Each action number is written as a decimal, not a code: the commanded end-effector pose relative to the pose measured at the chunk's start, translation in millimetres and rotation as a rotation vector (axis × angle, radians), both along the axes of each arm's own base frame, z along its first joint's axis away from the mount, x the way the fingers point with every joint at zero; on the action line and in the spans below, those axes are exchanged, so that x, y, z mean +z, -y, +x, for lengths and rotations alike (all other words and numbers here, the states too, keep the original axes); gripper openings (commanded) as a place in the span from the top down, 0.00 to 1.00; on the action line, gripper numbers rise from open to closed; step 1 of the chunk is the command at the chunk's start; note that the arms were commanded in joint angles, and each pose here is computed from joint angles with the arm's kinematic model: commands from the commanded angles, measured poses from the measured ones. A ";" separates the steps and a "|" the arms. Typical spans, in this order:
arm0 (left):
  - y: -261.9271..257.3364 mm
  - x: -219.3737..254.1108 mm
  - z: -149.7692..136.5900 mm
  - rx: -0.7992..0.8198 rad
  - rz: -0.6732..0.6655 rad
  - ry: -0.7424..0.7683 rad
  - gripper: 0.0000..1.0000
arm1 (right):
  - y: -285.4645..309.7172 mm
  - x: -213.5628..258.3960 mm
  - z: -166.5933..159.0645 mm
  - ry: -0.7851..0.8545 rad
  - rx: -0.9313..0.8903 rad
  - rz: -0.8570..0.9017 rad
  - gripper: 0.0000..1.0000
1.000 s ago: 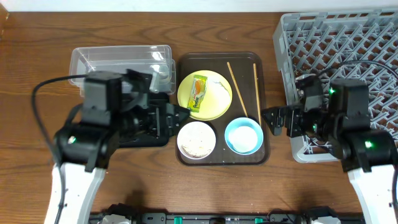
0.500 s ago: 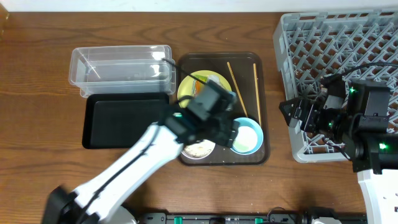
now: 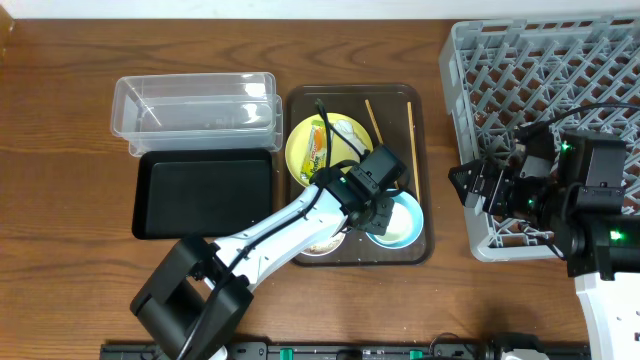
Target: Sort waste into correct bins and load items into the dishwasher rack
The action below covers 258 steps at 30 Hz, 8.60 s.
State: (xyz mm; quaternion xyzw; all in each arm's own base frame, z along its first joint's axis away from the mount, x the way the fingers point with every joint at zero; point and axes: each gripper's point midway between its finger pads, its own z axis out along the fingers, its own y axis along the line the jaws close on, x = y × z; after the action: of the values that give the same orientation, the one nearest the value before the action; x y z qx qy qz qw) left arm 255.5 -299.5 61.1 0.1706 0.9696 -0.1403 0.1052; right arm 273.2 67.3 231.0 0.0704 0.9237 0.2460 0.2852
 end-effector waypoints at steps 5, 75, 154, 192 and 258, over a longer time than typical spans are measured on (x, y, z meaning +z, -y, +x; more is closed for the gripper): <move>-3.0 62.3 14.4 0.032 -0.113 0.112 0.94 | 4.1 10.4 2.5 0.036 -0.007 -0.006 0.09; -84.8 263.3 -3.7 -0.280 -1.167 -0.077 0.47 | 111.0 -45.4 -32.6 -0.296 -0.440 -0.281 0.47; -102.1 46.6 138.3 0.199 0.098 0.348 0.94 | 4.5 42.2 -12.2 0.066 0.068 0.044 0.01; -69.5 59.9 149.3 0.096 -0.085 0.372 0.49 | 5.2 42.1 -11.8 0.066 0.065 0.041 0.01; -160.2 97.8 80.4 0.276 0.103 0.182 0.41 | 13.1 37.1 -11.4 0.057 0.043 -0.009 0.01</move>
State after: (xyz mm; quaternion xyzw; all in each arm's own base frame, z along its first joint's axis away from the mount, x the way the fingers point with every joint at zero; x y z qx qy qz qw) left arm 357.1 -113.4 142.5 0.0160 0.9785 -0.0313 0.2031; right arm 260.2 55.9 266.5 0.0544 0.9149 0.2671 0.2977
